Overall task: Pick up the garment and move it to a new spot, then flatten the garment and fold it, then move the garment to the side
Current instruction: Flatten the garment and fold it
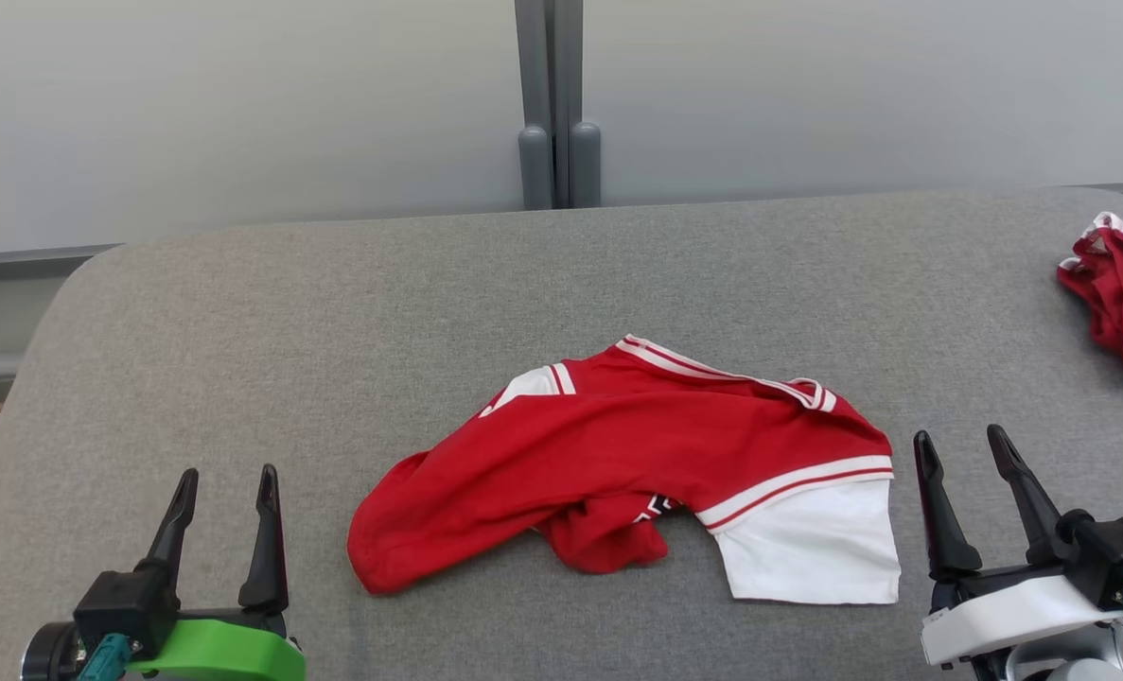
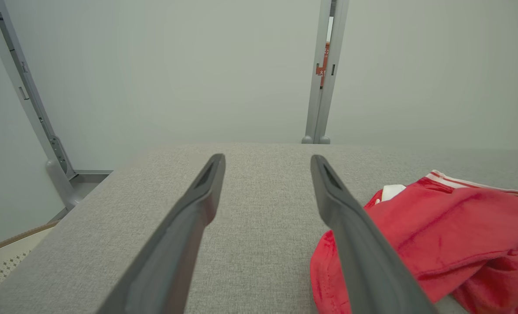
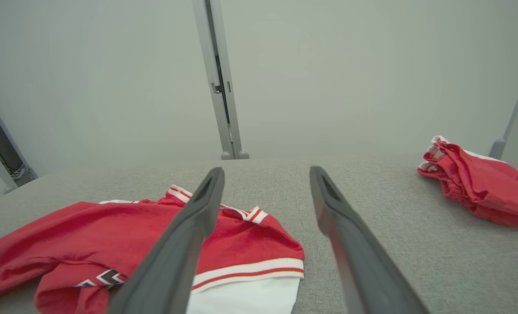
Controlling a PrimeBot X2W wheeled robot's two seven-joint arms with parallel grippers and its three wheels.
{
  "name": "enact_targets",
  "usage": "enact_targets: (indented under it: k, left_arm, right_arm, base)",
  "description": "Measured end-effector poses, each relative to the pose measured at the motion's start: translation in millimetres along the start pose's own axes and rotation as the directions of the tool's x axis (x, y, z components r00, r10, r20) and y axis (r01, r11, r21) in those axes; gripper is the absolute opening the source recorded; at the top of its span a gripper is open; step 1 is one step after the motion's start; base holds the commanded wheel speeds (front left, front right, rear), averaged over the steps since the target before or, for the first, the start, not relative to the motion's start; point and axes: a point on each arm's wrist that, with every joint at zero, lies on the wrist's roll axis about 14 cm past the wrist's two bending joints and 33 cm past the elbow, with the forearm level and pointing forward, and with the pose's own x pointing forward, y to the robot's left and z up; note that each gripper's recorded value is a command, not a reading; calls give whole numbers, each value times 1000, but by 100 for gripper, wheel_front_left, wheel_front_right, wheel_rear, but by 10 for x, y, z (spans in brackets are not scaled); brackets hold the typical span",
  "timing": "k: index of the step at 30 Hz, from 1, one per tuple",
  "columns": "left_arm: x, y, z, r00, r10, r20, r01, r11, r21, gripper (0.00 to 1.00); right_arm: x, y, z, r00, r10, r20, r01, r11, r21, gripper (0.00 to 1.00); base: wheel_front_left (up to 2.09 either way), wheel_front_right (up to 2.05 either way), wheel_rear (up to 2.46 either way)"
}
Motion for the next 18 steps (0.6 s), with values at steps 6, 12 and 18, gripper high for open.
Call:
enact_targets:
  k: [6,12,18]
  left_arm:
    - [-9,-17,-82,1000,-8,-27,8,1000,-8,100]
    - [4,4,-105,999,-6,-35,5,1000,-16,100]
    - [17,3,-106,999,-8,-35,8,1000,-17,100]
  right_arm:
    - [-2,25,-38,1000,7,-11,-7,1000,4,100]
    - [-7,46,-57,1000,14,-18,-14,1000,6,100]
    - [-12,70,-61,1000,21,-19,-20,1000,10,100]
  base:
    - [0,0,0]
    - [0,0,0]
    - [0,0,0]
